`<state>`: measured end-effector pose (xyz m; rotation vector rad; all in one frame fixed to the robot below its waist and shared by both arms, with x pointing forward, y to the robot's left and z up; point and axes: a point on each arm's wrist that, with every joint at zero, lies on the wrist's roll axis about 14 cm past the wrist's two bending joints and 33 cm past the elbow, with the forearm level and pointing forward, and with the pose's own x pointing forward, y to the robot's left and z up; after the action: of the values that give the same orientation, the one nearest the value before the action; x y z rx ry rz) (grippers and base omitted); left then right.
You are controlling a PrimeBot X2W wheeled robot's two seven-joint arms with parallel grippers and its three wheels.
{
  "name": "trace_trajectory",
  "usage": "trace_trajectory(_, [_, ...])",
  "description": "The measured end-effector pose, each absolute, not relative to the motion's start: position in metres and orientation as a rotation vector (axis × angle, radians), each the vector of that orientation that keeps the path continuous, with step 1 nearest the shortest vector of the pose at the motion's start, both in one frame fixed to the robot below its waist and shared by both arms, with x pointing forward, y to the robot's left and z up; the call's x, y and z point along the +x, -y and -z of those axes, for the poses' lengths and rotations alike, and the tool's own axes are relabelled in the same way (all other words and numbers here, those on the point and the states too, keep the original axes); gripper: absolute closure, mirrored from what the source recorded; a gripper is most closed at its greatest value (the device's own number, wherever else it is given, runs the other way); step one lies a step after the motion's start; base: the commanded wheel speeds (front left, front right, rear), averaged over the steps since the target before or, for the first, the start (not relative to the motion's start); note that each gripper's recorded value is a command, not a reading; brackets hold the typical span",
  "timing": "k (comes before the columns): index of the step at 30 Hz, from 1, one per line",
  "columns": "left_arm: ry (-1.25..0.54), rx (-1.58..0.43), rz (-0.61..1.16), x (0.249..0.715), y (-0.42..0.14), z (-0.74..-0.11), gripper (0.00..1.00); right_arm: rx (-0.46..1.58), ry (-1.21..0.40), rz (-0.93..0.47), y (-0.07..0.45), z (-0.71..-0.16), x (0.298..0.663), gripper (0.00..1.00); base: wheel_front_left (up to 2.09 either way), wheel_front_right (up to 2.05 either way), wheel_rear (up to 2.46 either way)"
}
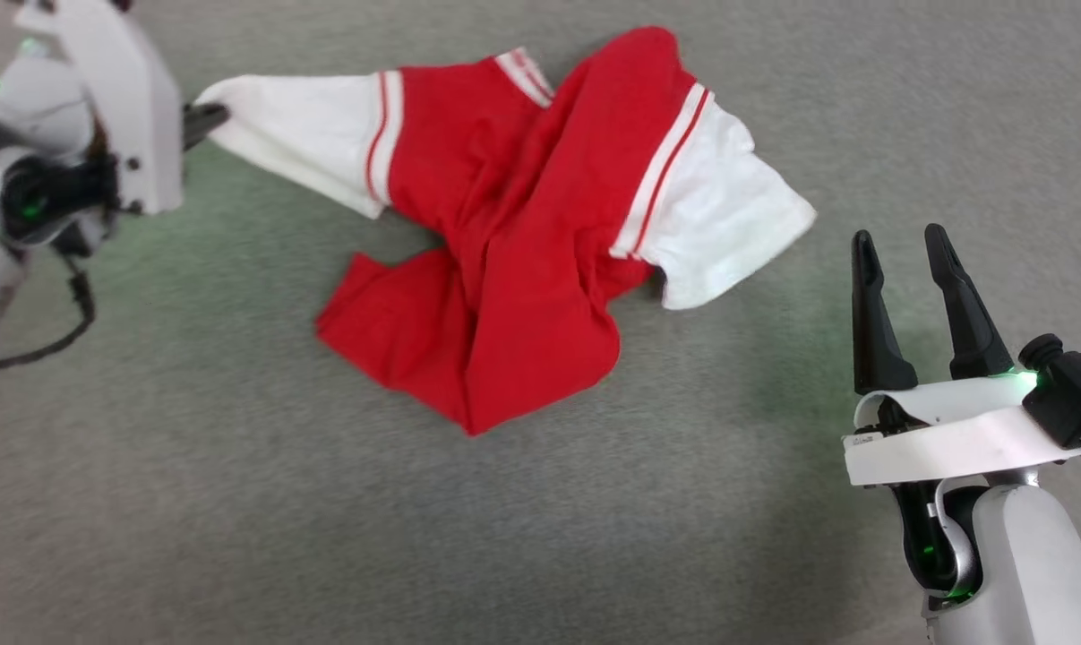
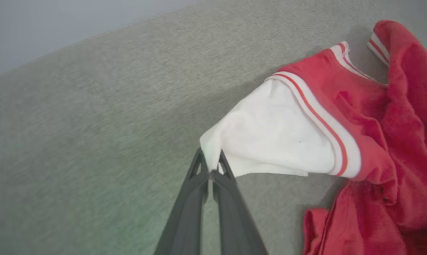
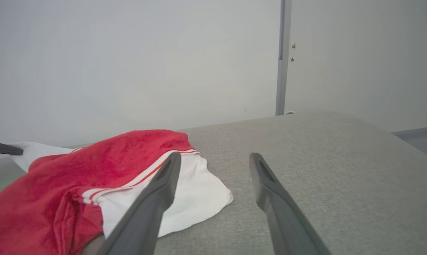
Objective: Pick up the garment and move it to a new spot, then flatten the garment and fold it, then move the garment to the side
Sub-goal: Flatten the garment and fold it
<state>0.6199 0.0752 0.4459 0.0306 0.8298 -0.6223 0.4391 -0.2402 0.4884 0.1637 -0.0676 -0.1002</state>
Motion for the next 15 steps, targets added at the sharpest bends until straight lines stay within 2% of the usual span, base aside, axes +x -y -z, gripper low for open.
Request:
trace_trajectory(4, [-0.841, 0.052, 0.486, 0.606, -0.142, -0.451, 1.0, 0.176, 0.092, 0.048, 0.222, -0.496, 0.448, 0.0, 0.0, 0.0, 0.0])
trace_trajectory(8, [-0.848, 0.054, 0.388, 0.592, -0.185, -0.45, 1.0, 0.181, 0.103, 0.021, 0.212, -0.499, 0.451, 0.0, 0.0, 0.0, 0.0])
trace_trajectory(15, [-0.837, 0.026, 0.331, 0.579, -0.205, -0.444, 1.0, 0.162, 0.111, 0.001, 0.206, -0.503, 0.451, 0.0, 0.0, 0.0, 0.0])
